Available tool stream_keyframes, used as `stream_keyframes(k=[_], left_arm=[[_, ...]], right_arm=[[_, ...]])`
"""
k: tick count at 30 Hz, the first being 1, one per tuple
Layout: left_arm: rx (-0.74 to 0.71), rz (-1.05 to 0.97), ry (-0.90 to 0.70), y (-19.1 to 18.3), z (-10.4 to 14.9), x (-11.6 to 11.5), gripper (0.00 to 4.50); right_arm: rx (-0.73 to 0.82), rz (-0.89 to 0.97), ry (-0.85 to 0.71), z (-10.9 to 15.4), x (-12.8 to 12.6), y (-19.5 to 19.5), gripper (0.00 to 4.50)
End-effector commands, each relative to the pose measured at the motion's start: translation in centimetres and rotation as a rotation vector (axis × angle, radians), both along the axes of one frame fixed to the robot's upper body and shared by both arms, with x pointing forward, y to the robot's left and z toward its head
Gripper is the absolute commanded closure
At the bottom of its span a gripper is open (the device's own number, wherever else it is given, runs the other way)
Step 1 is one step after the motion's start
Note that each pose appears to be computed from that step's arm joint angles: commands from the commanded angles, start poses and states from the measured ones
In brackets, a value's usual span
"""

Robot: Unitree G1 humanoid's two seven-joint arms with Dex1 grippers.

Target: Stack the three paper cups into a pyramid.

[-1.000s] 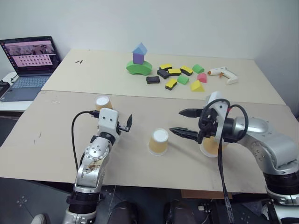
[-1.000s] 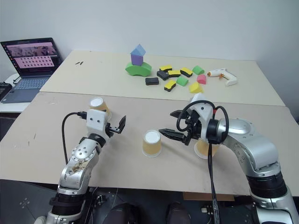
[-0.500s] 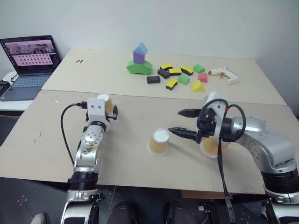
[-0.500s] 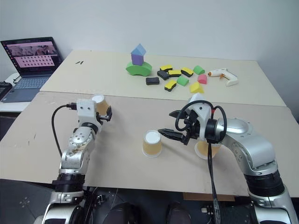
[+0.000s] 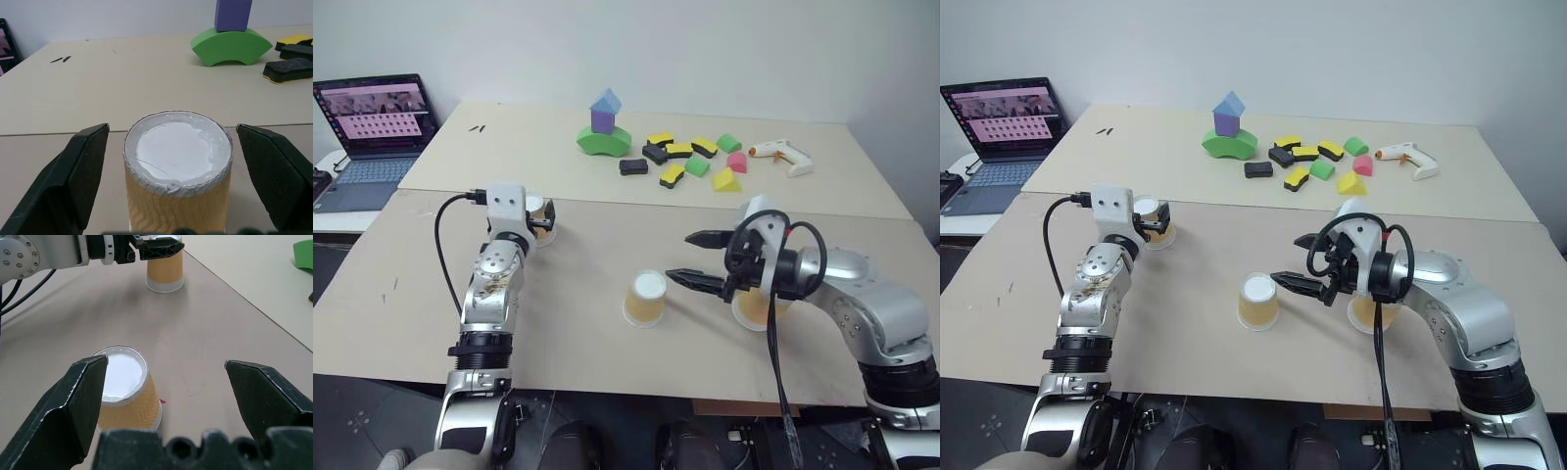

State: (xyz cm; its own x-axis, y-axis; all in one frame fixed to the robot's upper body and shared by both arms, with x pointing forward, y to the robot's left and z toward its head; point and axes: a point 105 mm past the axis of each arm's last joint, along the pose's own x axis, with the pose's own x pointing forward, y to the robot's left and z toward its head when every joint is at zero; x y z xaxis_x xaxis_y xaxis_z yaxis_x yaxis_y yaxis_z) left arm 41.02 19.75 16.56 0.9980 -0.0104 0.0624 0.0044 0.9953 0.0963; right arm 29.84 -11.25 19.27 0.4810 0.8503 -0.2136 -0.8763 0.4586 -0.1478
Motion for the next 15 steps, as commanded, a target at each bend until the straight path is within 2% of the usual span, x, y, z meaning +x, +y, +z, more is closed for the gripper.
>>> stream_keyframes(k=[1, 5, 6, 8, 12, 15], left_arm=[[-0.026, -0.027, -0.035, -0.6, 1.2, 0.1, 0.05], [-0.04, -0.033, -0.037, -0.8, 1.2, -0.1, 1.02], [-0.041, -0.032, -0.036, -0.8, 1.2, -0.1, 1.5], [-0.038, -0.031, -0.035, -0.7, 1.2, 0.0, 2.03], [-0.021, -0.044, -0.045, -0.6, 1.6, 0.0, 2.09], [-0.006, -0.141, -0.114, -1.4, 3.2, -0.4, 2.09]], right_arm=[[0.012, 0.0, -0.075, 1.4, -0.3, 0.0, 0.0], [0.014, -0.007, -0.073, 1.3, -0.2, 0.0, 0.0], [0.014, -0.008, -0.072, 1.3, -0.2, -0.1, 0.0], [0.014, -0.011, -0.071, 1.2, -0.2, -0.1, 0.0], [0.014, -0.013, -0.07, 1.2, -0.1, 0.0, 0.0], [0.013, -0.015, -0.066, 1.1, -0.1, 0.0, 0.0]])
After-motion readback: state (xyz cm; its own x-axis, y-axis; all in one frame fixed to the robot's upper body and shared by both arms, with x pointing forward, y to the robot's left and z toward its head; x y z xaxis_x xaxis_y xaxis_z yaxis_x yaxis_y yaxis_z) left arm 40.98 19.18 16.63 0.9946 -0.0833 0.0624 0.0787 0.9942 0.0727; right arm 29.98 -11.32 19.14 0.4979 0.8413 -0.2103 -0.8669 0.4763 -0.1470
